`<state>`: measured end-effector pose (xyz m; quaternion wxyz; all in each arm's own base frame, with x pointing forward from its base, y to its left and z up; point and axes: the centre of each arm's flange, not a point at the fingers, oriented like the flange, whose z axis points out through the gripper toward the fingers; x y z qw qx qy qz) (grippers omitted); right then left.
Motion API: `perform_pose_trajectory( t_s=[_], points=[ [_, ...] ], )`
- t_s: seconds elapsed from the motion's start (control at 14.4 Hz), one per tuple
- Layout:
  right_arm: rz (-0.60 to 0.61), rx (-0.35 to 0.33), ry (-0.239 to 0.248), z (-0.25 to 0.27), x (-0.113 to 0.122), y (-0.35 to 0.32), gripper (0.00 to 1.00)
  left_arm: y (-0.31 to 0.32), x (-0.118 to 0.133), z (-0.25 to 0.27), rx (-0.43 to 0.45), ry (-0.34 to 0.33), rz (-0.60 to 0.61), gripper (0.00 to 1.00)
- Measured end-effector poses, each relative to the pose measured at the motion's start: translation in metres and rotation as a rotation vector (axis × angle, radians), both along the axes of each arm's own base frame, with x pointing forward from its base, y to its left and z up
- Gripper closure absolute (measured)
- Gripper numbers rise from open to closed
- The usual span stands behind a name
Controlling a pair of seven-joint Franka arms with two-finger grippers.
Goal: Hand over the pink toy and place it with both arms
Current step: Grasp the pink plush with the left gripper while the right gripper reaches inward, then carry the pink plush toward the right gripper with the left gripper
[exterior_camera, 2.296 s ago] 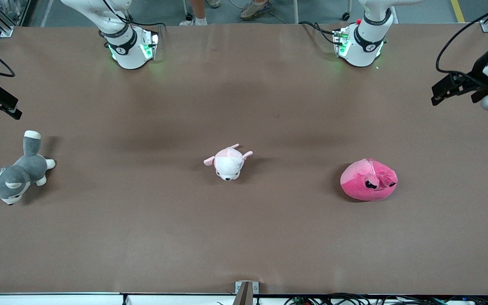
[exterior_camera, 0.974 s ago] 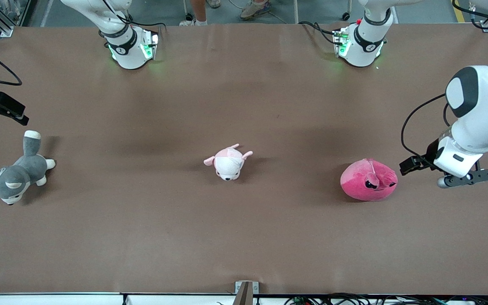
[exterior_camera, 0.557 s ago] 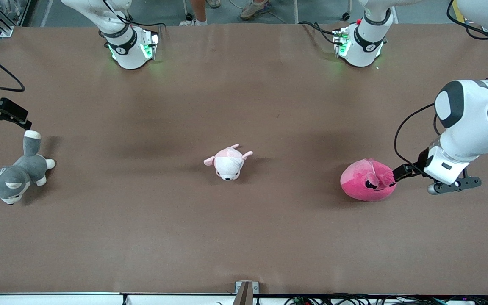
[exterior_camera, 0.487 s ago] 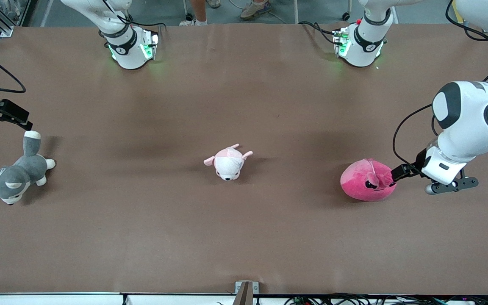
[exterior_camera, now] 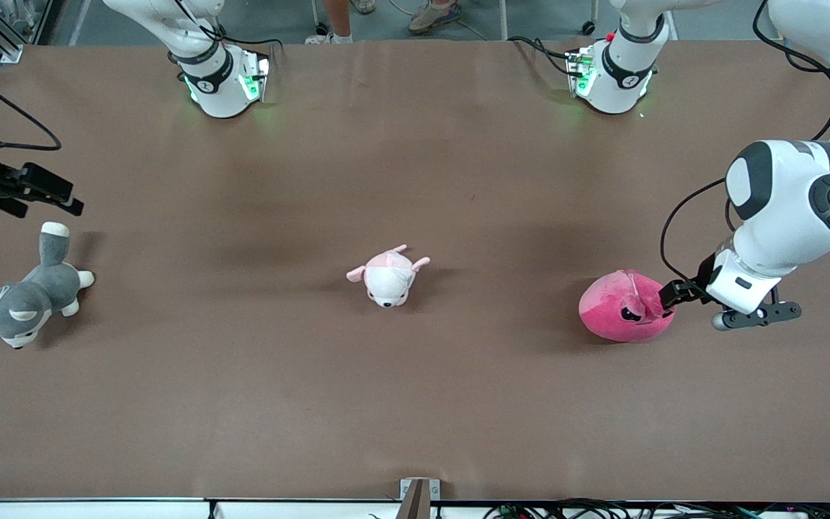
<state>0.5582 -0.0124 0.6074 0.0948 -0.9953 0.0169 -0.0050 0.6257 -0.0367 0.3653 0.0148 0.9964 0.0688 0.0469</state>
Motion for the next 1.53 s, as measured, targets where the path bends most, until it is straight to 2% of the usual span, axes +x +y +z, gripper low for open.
perform_pose_trajectory(
  t_s=[0.07,0.14,0.28,0.35,0.42,0.49,0.63,0.7,0.9,1.04,1.32,1.53],
  points=[
    [-0.001,0.045,-0.001,0.001,0.0,0.005,0.0,0.0,0.0,-0.003,-0.001,0.004,-0.001,0.4],
    [-0.002,0.091,-0.002,0.002,0.0,0.01,0.0,-0.001,0.0,-0.005,-0.001,0.007,-0.002,0.4],
    [0.004,0.152,0.0,0.004,0.0,0.02,0.01,-0.006,0.0,-0.007,-0.01,0.011,-0.005,0.56],
    [0.02,0.17,0.007,0.004,-0.001,0.03,0.02,-0.008,0.0,-0.007,-0.018,0.012,-0.002,0.61],
    [0.05,0.184,0.015,0.004,-0.002,0.048,0.02,-0.009,0.0,-0.007,-0.024,0.012,0.0,0.61],
    [0.08,0.186,0.019,0.004,-0.004,0.069,0.1,-0.01,0.0,-0.007,-0.027,0.012,0.001,0.68],
    [0.103,0.187,0.032,0.004,-0.008,0.1,0.14,-0.011,0.0,-0.007,-0.029,0.011,0.0,0.89],
    [0.106,0.204,0.041,0.005,-0.009,0.106,0.19,-0.011,0.0,-0.007,-0.029,0.01,-0.001,0.93],
    [0.115,0.322,0.119,0.005,-0.018,0.112,0.19,-0.013,0.002,-0.004,-0.03,0.0,-0.003,0.93],
    [0.124,0.364,0.135,0.007,-0.02,0.117,0.19,-0.021,0.004,0.004,-0.035,-0.016,-0.015,0.93],
    [0.161,0.475,0.139,0.015,-0.025,0.148,0.19,-0.035,0.006,0.031,-0.041,-0.043,-0.038,0.93],
    [0.143,0.49,0.091,0.018,-0.018,0.151,0.19,-0.041,0.003,0.07,-0.034,-0.012,-0.052,0.93]
  ],
)
